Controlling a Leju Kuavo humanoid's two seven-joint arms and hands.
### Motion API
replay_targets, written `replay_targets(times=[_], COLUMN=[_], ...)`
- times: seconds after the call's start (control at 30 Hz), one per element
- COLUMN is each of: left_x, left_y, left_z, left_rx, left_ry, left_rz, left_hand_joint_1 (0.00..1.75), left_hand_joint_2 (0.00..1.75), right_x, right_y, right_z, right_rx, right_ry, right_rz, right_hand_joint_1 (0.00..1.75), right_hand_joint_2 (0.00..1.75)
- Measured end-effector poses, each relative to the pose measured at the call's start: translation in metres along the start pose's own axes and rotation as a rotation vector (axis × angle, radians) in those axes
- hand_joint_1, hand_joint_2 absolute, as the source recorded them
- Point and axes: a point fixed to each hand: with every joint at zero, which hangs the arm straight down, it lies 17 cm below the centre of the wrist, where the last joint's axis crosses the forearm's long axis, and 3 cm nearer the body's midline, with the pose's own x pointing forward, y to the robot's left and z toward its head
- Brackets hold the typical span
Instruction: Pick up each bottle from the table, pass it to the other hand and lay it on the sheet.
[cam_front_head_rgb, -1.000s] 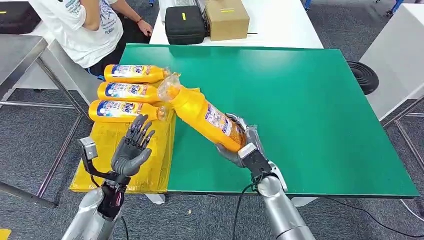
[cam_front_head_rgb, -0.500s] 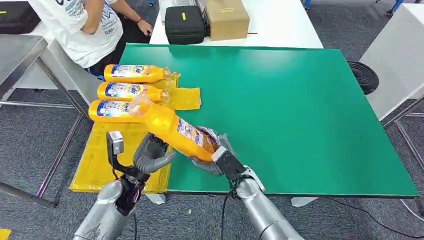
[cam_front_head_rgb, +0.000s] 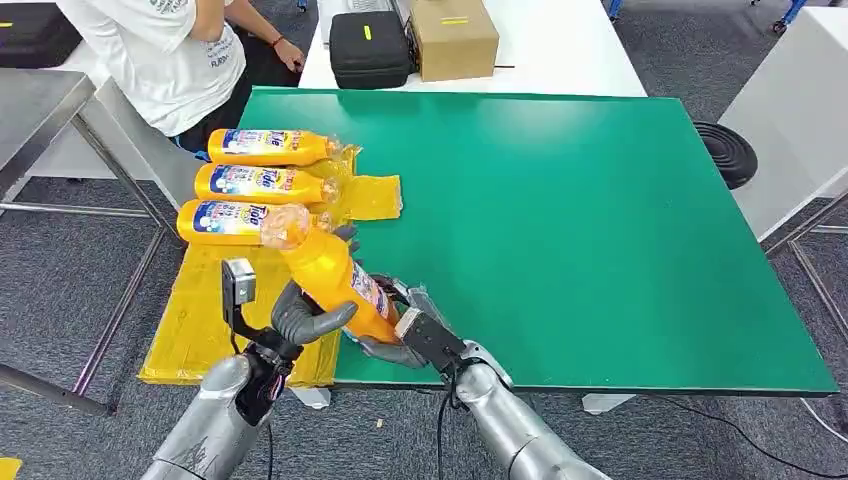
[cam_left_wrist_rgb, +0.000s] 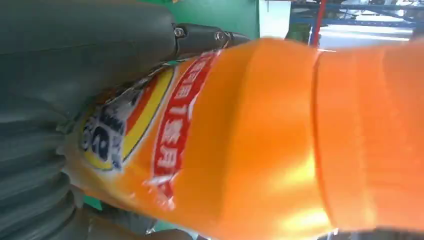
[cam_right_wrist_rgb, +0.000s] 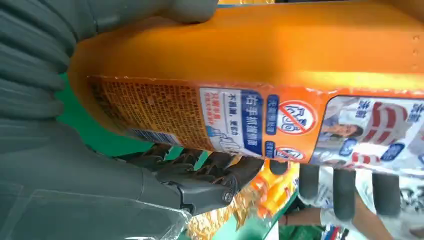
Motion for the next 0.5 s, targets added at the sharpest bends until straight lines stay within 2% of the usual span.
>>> replay_targets(times=[0.27,0.3,0.33,0.5], left_x=[-0.003,-0.003,-0.003,-0.001], left_y=[0.004,0.004,0.004,0.004], left_z=[0.0,0.0,0.0,0.0], left_rx=[0.007,0.008,0.008,0.007], left_ry=[0.008,0.007,0.005,-0.012], left_rz=[0.001,0.001,0.001,-0.011], left_hand_joint_1=[0.02,1.47,1.75,1.75], left_hand_joint_2=[1.75,1.75,1.75,1.75], right_x=[-0.009,-0.01,-0.011,-0.013], right_y=[0.014,0.015,0.015,0.017], right_z=[0.003,0.004,0.004,0.004], right_rx=[0.05,0.053,0.056,0.062], right_ry=[0.029,0.031,0.034,0.041], right_rz=[0.0,0.0,0.001,-0.003], right_hand_joint_1=[1.75,1.75,1.75,1.75], right_hand_joint_2=[1.75,1.75,1.75,1.75])
